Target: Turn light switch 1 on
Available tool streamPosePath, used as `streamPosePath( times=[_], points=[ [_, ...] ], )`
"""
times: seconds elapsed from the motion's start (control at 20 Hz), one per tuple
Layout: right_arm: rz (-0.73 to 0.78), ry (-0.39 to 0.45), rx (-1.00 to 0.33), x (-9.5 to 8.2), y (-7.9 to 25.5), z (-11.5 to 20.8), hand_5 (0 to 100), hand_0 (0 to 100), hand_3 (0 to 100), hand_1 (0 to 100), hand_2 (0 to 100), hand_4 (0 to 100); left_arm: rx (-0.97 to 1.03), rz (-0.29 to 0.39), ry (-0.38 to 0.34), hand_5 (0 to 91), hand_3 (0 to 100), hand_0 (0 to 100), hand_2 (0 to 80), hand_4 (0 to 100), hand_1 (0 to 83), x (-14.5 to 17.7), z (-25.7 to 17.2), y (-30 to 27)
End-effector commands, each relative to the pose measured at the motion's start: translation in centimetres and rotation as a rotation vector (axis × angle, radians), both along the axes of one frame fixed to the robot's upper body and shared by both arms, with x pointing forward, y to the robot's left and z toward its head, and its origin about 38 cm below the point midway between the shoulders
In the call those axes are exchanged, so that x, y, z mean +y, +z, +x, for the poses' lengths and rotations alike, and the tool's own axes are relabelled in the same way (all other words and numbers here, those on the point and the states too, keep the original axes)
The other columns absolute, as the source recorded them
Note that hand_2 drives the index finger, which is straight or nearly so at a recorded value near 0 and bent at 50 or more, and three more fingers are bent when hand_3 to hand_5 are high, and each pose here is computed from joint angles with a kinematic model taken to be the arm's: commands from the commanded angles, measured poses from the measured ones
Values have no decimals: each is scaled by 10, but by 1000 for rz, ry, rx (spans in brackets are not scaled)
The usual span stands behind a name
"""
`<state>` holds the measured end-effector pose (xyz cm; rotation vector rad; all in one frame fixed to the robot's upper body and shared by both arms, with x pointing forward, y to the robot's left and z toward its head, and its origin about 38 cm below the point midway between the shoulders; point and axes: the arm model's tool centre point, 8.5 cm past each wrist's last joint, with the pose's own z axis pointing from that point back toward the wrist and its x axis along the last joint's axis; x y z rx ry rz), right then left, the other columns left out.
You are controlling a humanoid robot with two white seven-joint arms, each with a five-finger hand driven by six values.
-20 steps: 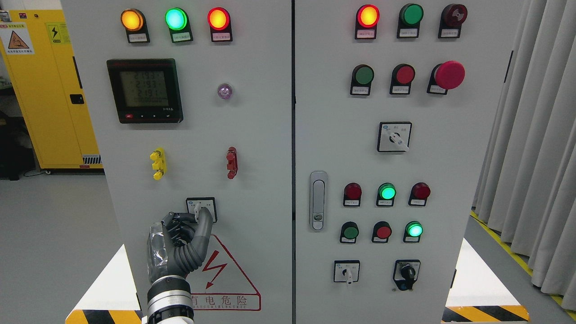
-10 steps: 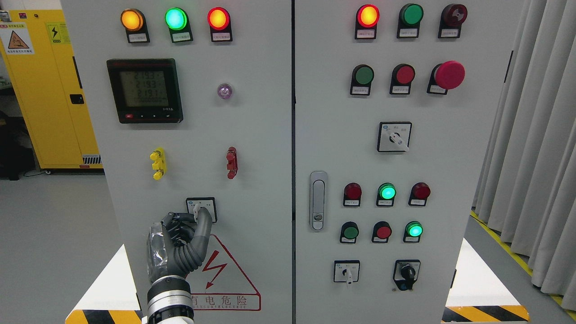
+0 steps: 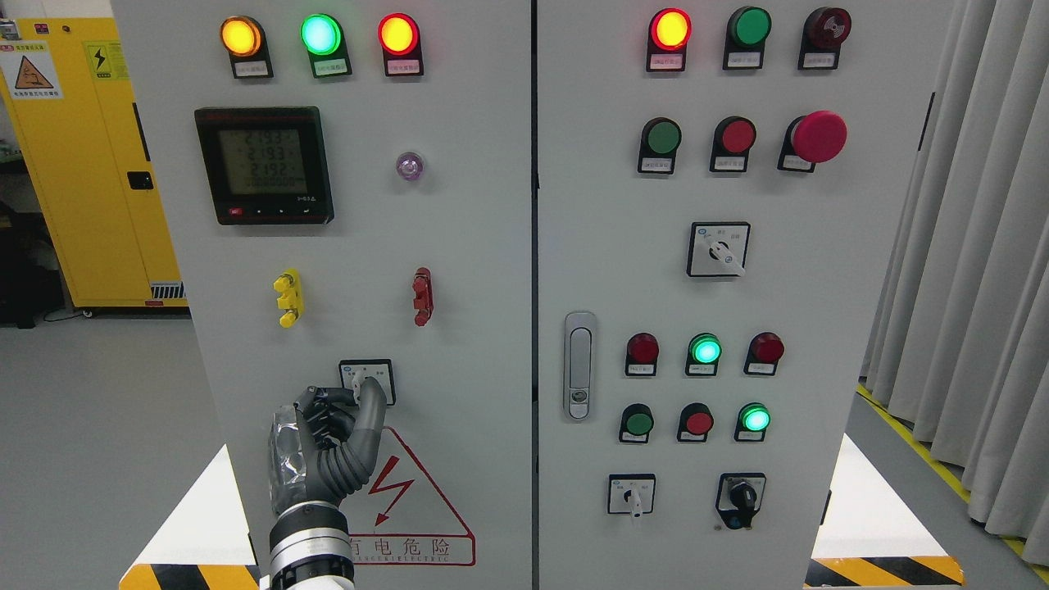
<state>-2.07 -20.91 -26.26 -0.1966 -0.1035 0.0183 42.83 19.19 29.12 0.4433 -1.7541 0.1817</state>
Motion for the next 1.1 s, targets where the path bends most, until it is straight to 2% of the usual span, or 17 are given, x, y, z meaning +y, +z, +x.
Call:
streamPosePath(
  times=[0.0,0.55,1.05],
  points=[
    [1,-29,2,0,0,-1,0,0,0,500,40,0,5,1,-4,892,928,643,602,930,528,-1,0,-1],
    [1,-29,2,0,0,-1,0,0,0,500,40,0,11,2,-4,892,936,671,609,933,480,-1,1,-2],
    [1,-29,2,0,0,-1,0,0,0,500,40,0,7,1,-5,893,938,674,612,935,468,-2,2,0]
  ],
)
